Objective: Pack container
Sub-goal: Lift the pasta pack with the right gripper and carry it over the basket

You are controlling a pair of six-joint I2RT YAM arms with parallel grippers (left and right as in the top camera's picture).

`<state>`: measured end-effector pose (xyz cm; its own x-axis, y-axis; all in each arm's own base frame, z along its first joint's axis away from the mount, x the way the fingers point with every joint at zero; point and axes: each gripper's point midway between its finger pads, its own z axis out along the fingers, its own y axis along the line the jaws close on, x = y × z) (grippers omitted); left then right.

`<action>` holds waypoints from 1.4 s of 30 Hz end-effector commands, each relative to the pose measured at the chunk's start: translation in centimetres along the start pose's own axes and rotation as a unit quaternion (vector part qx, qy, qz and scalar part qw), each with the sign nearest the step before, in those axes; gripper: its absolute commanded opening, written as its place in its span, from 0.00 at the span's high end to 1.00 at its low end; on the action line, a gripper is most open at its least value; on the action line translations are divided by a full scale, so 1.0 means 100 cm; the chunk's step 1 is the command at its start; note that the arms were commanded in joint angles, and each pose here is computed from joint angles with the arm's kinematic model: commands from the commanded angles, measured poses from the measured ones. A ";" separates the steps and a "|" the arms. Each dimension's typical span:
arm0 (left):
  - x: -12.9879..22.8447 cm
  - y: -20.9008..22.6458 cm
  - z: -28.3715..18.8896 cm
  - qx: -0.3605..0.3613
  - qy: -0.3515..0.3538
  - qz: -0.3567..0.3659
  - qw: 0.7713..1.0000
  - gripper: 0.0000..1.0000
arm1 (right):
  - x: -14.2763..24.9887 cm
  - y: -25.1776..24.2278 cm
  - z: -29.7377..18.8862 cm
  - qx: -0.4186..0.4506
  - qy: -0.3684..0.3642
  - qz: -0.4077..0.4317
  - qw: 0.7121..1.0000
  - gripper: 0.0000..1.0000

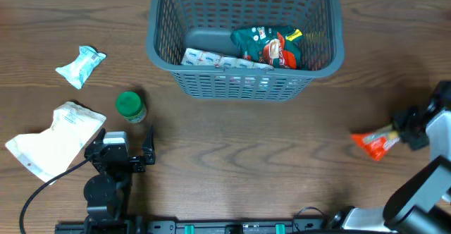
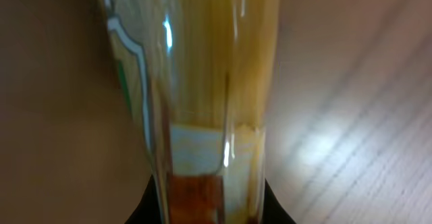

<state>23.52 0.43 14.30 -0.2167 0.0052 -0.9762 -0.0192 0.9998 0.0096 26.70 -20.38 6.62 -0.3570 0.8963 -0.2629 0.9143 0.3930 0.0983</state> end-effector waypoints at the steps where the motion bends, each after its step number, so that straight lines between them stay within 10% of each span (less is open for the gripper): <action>1: 0.011 0.002 0.002 -0.005 0.012 -0.004 1.000 0.01 | -0.044 0.042 -0.074 -0.069 -0.101 -0.056 0.991 0.99; 28: 0.011 0.002 0.003 -0.005 0.012 -0.004 1.000 0.01 | 0.027 0.221 -0.387 -0.361 -0.319 -0.478 0.734 0.99; 42: 0.011 0.002 0.003 -0.005 0.012 -0.004 1.000 0.01 | 0.153 0.277 -0.398 -0.403 -0.297 -0.688 0.526 0.99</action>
<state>23.52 0.43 14.30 -0.2167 0.0052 -0.9762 -0.0192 0.9998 0.0096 39.14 9.75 42.29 -0.3668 -0.3795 -0.8494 -0.4889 0.8554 -0.1711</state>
